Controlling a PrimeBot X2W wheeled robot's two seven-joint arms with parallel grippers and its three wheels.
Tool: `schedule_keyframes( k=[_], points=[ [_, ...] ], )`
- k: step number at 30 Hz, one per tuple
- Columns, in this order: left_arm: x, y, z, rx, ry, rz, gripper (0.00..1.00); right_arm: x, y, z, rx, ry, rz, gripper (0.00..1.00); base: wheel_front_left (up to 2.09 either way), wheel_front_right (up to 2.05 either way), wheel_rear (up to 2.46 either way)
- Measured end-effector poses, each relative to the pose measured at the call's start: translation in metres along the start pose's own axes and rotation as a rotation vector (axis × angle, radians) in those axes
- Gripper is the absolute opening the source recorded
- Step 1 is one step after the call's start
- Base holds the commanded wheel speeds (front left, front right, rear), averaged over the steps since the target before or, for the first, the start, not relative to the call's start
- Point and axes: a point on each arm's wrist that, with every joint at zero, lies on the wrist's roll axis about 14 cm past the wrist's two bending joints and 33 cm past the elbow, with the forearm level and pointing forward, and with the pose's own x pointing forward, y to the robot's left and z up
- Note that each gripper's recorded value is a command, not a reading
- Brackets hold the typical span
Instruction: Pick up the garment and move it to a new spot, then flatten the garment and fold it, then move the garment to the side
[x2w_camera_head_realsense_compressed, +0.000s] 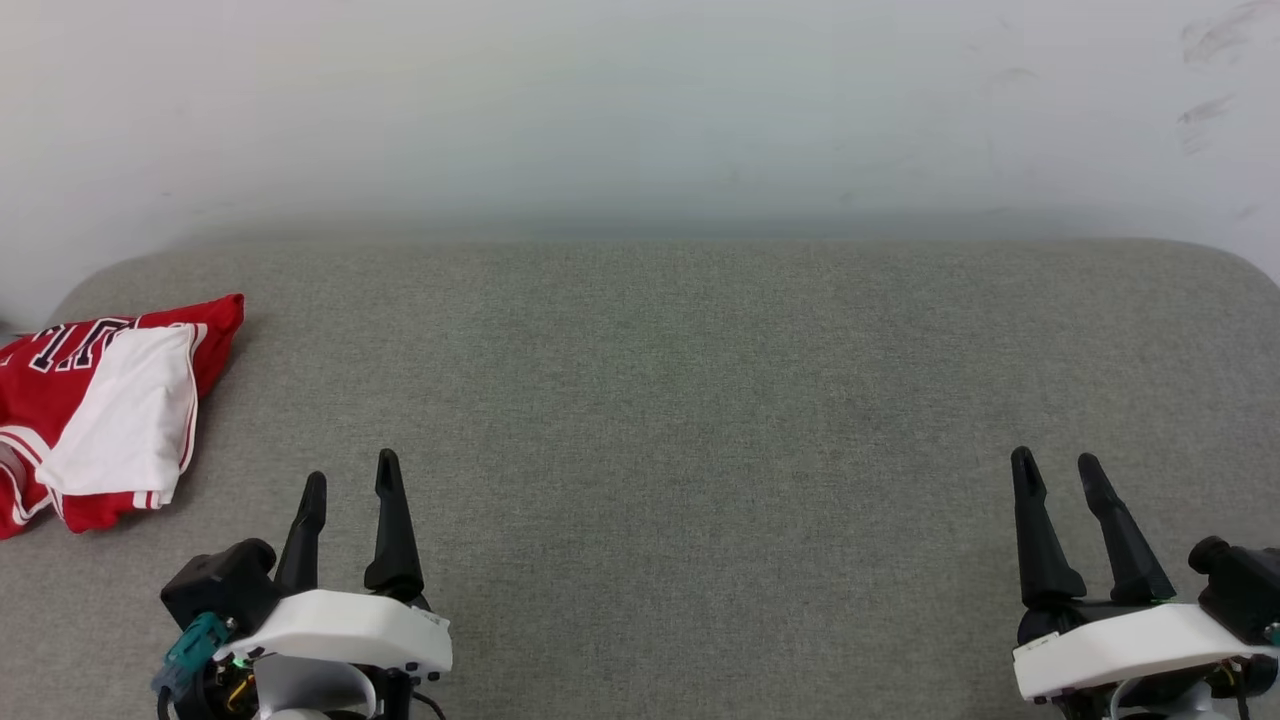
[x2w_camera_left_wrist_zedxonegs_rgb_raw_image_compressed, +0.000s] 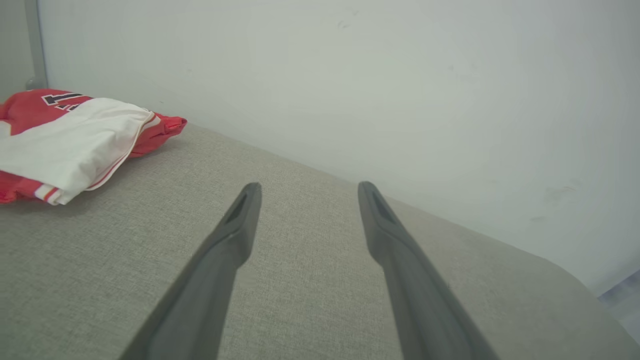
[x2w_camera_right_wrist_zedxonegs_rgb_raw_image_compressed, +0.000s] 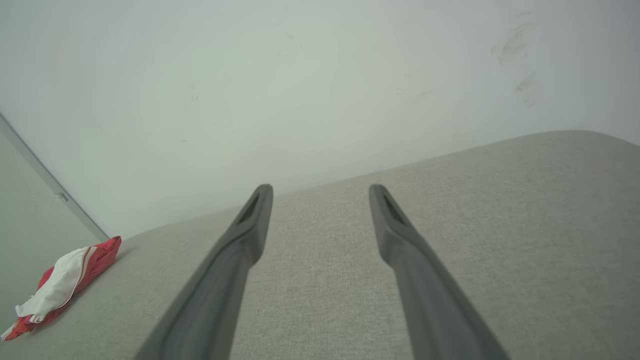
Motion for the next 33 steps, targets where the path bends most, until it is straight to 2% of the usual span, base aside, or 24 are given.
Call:
schedule_keyframes(
  k=[17, 33],
  points=[
    [-0.007, -0.013, 0.007, 0.173, -0.055, -0.054, 1.00, -0.004, 0.010, 0.005, -0.176, -0.027, 0.047, 1.00, 0.00, 0.00, 0.00],
    [-0.010, -0.021, 0.012, 0.273, -0.107, -0.091, 1.00, -0.004, 0.017, 0.010, -0.283, -0.059, 0.077, 1.00, 0.00, 0.00, 0.00]
  ],
)
